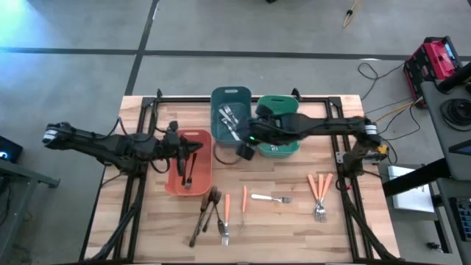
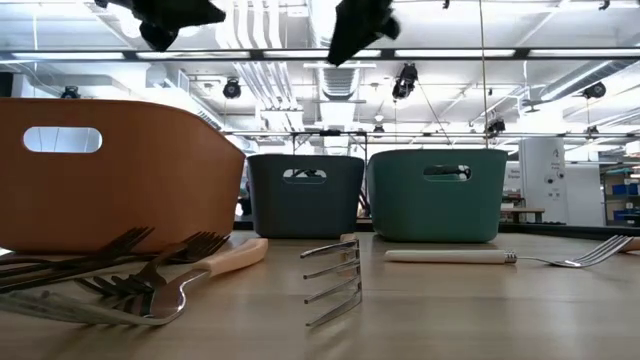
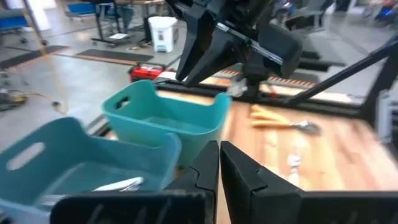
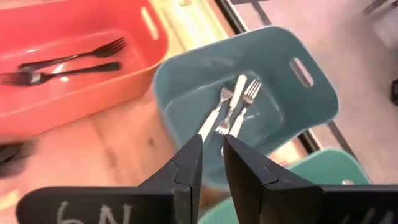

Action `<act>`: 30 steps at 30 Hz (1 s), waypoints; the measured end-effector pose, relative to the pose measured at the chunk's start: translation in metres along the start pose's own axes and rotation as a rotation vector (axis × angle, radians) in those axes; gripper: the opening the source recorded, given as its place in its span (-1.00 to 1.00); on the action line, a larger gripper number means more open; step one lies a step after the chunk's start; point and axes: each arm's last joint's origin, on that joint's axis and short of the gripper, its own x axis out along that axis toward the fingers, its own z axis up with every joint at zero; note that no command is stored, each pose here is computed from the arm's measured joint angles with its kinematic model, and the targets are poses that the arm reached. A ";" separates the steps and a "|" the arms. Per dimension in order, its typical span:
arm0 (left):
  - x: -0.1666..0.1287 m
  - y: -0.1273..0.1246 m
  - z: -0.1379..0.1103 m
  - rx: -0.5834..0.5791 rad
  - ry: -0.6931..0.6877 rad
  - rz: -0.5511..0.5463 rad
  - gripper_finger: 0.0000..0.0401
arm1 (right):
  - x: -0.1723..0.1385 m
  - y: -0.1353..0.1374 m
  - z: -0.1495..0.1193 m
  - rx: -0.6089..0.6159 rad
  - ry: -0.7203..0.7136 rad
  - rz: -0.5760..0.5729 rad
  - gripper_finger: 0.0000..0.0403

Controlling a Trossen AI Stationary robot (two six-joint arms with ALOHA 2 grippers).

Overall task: Sort silverware by color (type)
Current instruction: Put the orange fork into the green bin

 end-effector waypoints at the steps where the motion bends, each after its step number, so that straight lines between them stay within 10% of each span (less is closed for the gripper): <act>1: 0.001 -0.003 0.000 -0.008 -0.004 -0.016 -1.00 | -0.007 0.001 -0.005 0.003 -0.006 0.011 -0.72; 19: 0.031 -0.094 0.025 -0.316 0.248 -0.171 -1.00 | -0.092 0.012 -0.061 0.052 -0.092 0.178 -0.72; 30: 0.070 -0.172 -0.021 -0.502 0.411 -0.047 -1.00 | -0.097 0.035 -0.076 -0.033 -0.065 0.232 -0.72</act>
